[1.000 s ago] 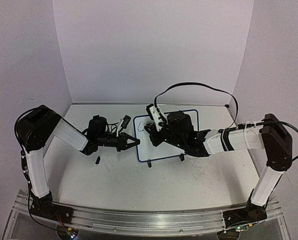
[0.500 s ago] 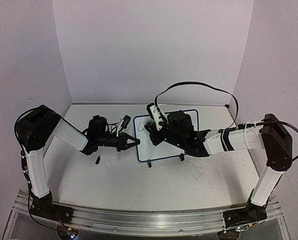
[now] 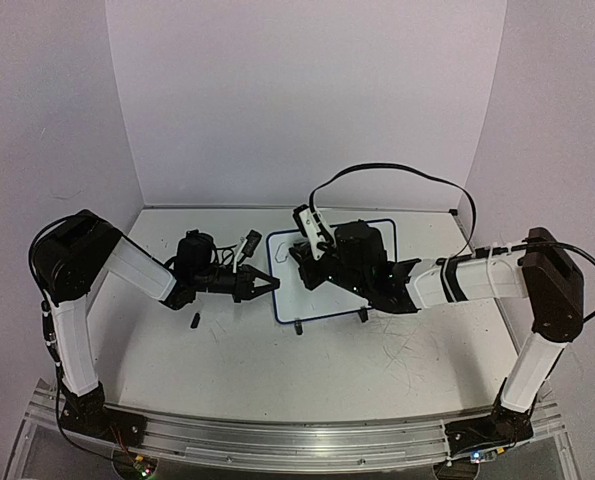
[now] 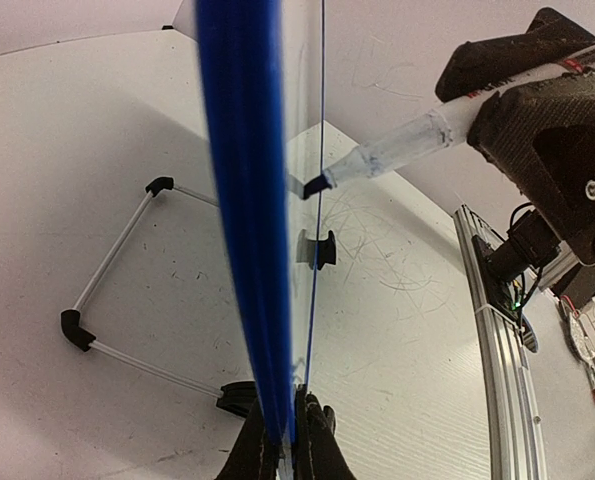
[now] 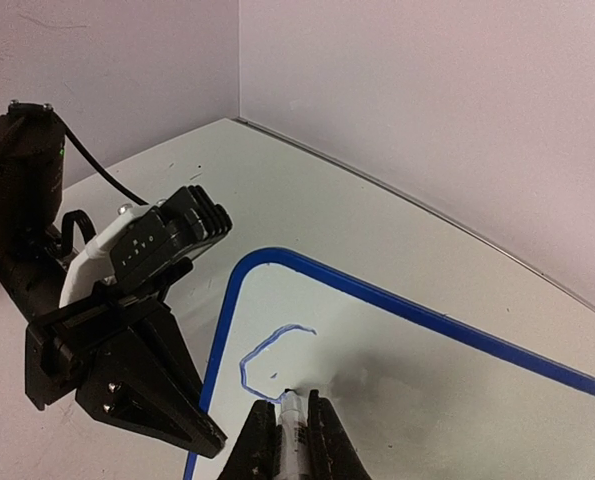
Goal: Write a sentence on the whiteboard
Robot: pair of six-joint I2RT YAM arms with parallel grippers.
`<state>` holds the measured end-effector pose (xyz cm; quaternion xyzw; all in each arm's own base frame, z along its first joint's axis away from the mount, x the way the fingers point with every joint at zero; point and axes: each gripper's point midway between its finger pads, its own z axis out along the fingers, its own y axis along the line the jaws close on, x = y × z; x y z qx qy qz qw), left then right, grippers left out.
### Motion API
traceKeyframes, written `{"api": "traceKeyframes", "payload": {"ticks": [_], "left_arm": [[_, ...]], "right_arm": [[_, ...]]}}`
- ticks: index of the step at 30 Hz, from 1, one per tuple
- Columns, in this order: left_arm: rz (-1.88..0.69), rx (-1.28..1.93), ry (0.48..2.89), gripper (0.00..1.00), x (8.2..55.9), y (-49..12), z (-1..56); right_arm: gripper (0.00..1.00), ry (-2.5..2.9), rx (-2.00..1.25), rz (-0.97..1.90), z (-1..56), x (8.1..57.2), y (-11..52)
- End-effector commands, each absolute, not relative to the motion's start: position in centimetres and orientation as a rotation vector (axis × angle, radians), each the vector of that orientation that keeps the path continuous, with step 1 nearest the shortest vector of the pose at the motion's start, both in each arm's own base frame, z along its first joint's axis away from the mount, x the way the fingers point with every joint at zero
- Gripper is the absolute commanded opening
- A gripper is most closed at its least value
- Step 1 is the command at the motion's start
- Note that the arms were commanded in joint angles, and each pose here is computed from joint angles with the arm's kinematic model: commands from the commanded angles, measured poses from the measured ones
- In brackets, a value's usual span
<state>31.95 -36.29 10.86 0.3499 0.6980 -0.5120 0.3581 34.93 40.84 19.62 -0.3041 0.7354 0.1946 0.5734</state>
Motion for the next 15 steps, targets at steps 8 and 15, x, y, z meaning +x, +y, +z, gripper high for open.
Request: {"api": "traceKeyframes", "payload": {"ticks": [8,15], "left_arm": [[-1.241,0.952,1.804,0.0,32.0,-36.3,10.1],[-1.237,0.95,1.807,0.0,32.0,-36.3,10.0]], "right_arm": [[0.0,1.631,-0.628,0.451,24.2,36.2,40.6],[0.0,1.626,-0.661,0.501,24.3,35.0,40.6]]}}
